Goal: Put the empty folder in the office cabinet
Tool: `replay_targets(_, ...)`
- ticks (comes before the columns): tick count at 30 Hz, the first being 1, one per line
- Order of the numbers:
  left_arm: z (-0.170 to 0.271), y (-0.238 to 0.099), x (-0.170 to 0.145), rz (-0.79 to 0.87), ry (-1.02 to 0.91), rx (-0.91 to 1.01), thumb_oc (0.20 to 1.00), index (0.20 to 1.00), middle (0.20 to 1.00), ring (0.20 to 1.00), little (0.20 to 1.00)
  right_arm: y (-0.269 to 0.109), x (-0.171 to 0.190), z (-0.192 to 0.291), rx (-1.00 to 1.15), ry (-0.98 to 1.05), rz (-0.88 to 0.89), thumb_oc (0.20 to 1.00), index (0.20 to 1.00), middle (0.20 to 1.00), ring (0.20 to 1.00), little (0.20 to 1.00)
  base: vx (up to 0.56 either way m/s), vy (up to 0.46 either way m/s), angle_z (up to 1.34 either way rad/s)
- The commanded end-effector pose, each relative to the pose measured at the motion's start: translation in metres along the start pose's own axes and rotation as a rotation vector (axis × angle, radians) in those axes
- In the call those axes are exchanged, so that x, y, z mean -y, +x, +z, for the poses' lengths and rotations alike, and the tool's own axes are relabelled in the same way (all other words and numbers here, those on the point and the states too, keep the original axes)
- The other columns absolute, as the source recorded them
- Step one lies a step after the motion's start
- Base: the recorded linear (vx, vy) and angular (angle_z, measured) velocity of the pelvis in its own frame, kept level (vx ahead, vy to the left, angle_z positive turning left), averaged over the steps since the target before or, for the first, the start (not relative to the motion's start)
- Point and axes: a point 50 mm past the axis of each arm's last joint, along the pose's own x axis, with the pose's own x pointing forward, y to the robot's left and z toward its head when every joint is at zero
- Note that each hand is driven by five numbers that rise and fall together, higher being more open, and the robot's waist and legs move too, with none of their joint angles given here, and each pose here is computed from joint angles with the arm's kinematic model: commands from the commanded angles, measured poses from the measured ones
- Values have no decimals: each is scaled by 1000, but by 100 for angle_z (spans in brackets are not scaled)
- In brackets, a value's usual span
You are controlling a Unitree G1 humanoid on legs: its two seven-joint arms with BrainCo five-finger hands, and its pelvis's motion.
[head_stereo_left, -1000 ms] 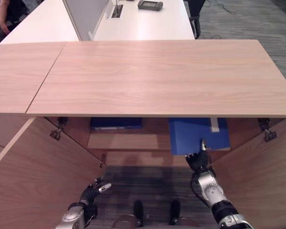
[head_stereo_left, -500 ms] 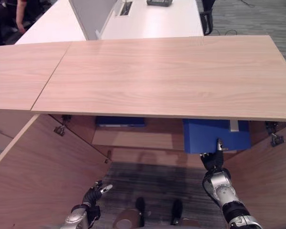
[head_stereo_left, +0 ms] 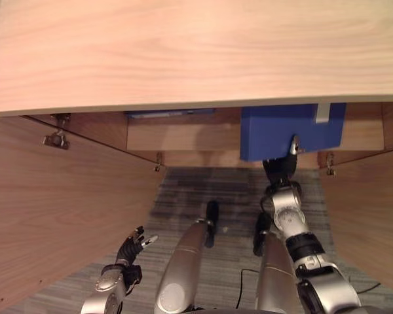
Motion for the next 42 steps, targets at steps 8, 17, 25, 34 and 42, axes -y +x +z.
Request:
replay_targets(8,31,-15,0,-43,46,166,1000,1000,1000,1000,1000,-3,-61,52,301,51,242,200,200,200,200,200,-7,2,0)
replay_targets(17,77,-24,10,-104,58,354,1000,1000,1000,1000,1000,2,-101,93,458,-45,338,200,200,200,200,200,13,-10,6)
replay_targets(25,115,-33,17,-130,42,505,1000,1000,1000,1000,1000,25,-119,131,547,-124,269,200,200,200,200,200,22,-19,5)
replay_targets(34,138,-39,24,-144,-30,580,1000,1000,1000,1000,1000,66,-118,168,558,-187,-88,200,200,200,200,200,-6,-2,4)
replay_targets(42,135,-36,26,-150,-19,557,1000,1000,1000,1000,1000,76,-99,162,481,-104,-184,200,200,200,200,200,-1,-2,0)
